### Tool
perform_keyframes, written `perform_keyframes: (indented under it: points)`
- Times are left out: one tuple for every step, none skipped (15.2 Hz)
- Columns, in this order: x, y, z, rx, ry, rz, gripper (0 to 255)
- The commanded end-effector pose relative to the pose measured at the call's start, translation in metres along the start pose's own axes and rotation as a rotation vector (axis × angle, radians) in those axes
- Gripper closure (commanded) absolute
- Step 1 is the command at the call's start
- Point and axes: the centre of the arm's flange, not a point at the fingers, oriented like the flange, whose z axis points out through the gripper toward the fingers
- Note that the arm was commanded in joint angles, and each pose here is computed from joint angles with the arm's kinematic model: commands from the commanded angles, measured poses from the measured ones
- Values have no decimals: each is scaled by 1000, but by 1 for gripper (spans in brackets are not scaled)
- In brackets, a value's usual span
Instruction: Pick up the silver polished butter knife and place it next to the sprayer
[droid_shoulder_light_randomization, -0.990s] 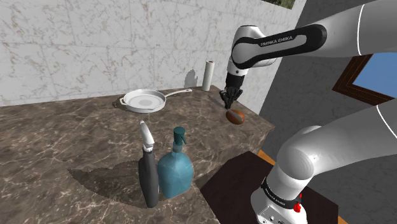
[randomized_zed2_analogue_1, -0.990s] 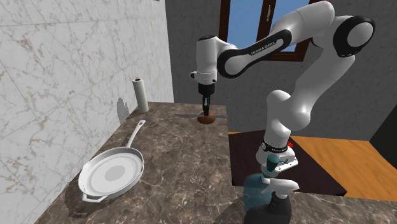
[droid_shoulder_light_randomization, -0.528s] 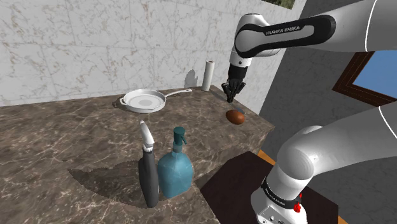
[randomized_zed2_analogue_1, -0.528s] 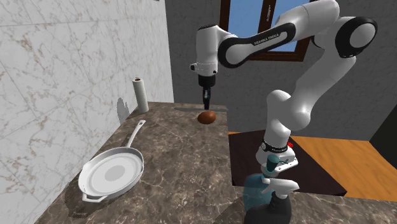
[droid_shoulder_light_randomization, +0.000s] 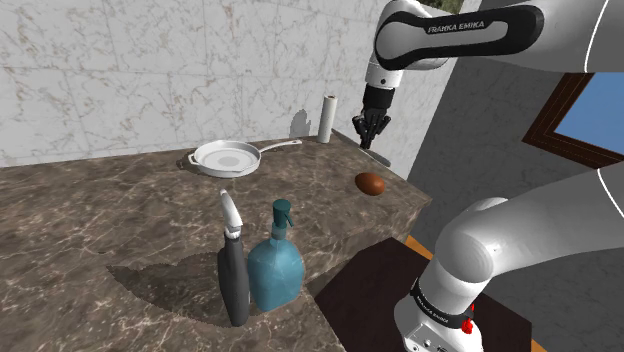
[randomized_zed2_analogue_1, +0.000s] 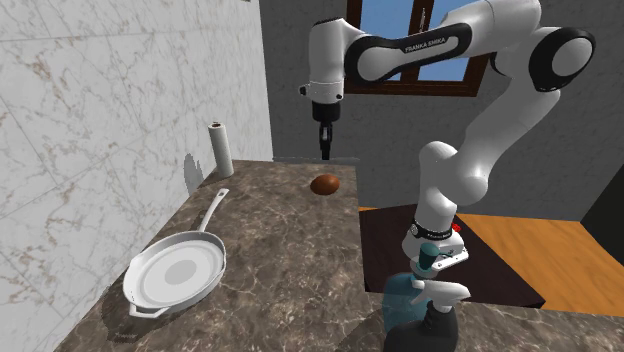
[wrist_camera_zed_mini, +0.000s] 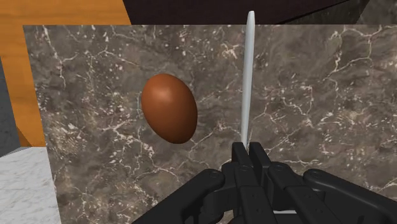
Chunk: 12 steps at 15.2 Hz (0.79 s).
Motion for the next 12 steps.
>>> perform_keyframes:
  points:
    - [1, 0, -12, 0, 0, 0, 255]
    - [1, 0, -17, 0, 0, 0, 255]
    - [1, 0, -22, 0, 0, 0, 255]
    - [1, 0, -28, 0, 0, 0, 255]
    - [1, 0, -33, 0, 0, 0, 255]
    - [1, 0, -38, 0, 0, 0, 255]
    - [0, 0, -44, 0, 0, 0, 255]
    - [0, 1, -49, 0, 0, 0, 255]
    - [0, 1, -54, 0, 0, 0, 255]
    - [0, 1, -59, 0, 0, 0, 255]
    - [0, 1, -65, 0, 0, 0, 255]
    - [0, 1, -70, 0, 0, 0, 255]
